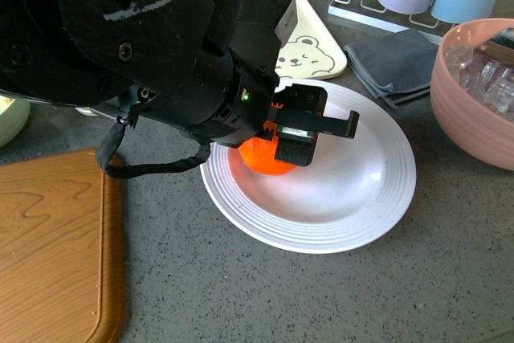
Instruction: Place orange and plate with both arms
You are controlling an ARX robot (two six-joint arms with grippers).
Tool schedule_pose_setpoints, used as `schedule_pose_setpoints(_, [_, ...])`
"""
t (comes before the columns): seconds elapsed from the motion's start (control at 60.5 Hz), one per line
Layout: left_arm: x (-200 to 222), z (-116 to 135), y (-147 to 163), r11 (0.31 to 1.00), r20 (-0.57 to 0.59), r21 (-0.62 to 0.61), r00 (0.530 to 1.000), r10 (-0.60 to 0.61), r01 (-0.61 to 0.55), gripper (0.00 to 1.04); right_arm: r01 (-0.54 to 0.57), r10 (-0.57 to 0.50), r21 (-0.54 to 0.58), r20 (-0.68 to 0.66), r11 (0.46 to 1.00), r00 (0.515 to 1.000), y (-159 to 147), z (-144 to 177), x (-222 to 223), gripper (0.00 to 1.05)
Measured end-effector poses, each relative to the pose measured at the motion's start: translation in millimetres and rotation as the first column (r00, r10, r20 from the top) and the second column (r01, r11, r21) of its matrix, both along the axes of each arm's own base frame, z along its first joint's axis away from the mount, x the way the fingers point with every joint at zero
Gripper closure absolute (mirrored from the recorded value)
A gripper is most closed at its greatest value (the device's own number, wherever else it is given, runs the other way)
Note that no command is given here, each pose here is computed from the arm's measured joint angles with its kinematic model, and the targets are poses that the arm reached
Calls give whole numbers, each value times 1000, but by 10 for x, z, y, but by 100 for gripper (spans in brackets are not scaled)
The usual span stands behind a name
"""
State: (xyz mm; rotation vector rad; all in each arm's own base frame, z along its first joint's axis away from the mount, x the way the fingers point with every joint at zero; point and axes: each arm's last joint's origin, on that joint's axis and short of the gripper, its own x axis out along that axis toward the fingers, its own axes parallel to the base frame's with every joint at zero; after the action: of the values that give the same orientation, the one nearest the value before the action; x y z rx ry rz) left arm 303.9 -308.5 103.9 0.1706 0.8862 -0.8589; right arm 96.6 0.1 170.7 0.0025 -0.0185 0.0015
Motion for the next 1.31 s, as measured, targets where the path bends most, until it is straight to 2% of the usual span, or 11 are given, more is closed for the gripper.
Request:
schedule_pose_setpoints(0.281, [3, -6, -127, 1000, 1, -5, 1000, -21, 21, 54, 0, 0, 0, 0, 1000, 1000, 0, 0, 0, 9])
schedule_pose_setpoints(0.463, [6, 0, -131, 1000, 6, -9, 1000, -22, 22, 20, 0, 0, 0, 0, 1000, 1000, 0, 0, 0, 9])
schedule_pose_setpoints(0.545, [5, 1, -130, 1000, 10, -12, 1000, -21, 21, 8, 0, 0, 0, 0, 1000, 1000, 0, 0, 0, 9])
schedule_pose_setpoints(0.76, [22, 31, -36, 999, 9, -31, 1000, 13, -13, 9, 0, 0, 0, 0, 1000, 1000, 0, 0, 0, 9])
schedule_pose_setpoints(0.958, [78, 228, 175, 989, -1, -112, 995, 95, -95, 9, 0, 0, 0, 0, 1000, 1000, 0, 0, 0, 9])
schedule_pose_setpoints(1.206, [159, 589, 602, 936, -47, -261, 972, 231, -235, 9, 0, 0, 0, 0, 1000, 1000, 0, 0, 0, 9])
schedule_pose_setpoints(1.305, [228, 669, 885, 896, -70, -306, 946, 317, -323, 9, 0, 0, 0, 0, 1000, 1000, 0, 0, 0, 9])
